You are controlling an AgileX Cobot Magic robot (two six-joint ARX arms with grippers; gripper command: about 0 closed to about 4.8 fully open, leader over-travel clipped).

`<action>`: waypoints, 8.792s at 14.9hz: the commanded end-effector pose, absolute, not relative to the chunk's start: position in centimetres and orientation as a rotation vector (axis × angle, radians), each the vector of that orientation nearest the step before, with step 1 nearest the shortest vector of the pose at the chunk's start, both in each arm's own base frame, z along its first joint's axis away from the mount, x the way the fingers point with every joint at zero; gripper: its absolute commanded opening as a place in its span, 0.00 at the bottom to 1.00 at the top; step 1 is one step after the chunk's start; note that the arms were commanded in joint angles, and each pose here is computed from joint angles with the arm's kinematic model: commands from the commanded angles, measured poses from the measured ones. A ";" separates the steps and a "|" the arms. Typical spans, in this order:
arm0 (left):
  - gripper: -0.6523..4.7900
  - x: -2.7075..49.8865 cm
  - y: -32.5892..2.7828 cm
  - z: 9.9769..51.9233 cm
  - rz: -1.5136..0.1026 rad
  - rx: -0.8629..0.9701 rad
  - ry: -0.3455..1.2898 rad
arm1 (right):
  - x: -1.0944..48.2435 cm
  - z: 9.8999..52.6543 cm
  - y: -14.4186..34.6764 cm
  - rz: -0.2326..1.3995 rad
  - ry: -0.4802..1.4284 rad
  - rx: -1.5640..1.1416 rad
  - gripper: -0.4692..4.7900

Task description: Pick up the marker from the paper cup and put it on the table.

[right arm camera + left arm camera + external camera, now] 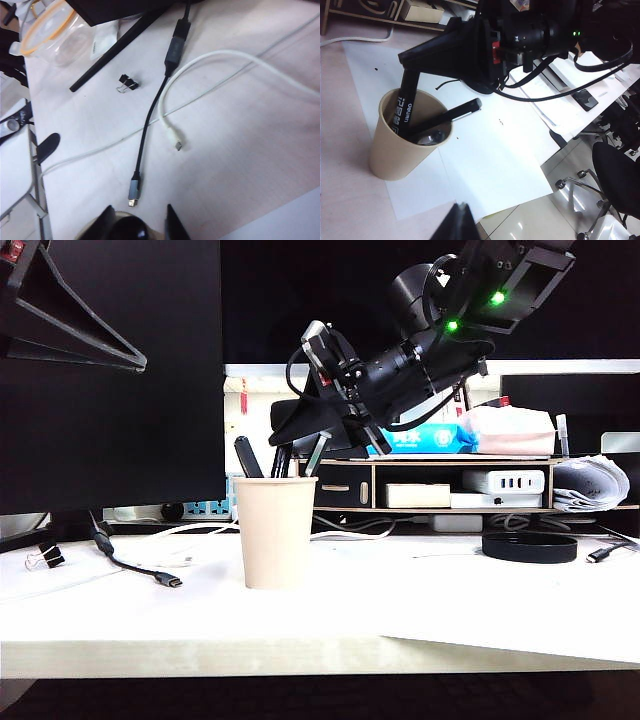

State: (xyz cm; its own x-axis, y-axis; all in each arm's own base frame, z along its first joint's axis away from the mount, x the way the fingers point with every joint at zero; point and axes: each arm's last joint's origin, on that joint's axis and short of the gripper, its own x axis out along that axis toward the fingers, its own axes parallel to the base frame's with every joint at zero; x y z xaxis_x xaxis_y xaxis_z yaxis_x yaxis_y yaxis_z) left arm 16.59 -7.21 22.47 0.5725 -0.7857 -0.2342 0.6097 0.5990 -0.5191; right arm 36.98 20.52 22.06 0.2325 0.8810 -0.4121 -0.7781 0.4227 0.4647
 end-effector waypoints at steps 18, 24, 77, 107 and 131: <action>0.11 16.6 -7.2 22.8 -0.858 -0.402 0.453 | 36.6 23.8 20.3 1.203 0.647 0.194 0.23; 0.11 16.6 -7.2 22.8 -0.858 -0.402 0.453 | 36.4 23.7 20.3 1.233 0.672 0.207 0.24; 0.11 16.6 -7.2 22.8 -0.855 -0.401 0.451 | 35.3 23.6 21.1 1.200 0.725 0.141 0.85; 0.11 16.6 -7.2 22.7 -0.856 -0.385 0.454 | 35.0 23.4 22.2 1.175 0.706 0.102 0.18; 0.11 16.6 -7.2 22.8 -0.857 -0.378 0.447 | 34.0 28.2 20.8 1.183 0.587 0.070 0.18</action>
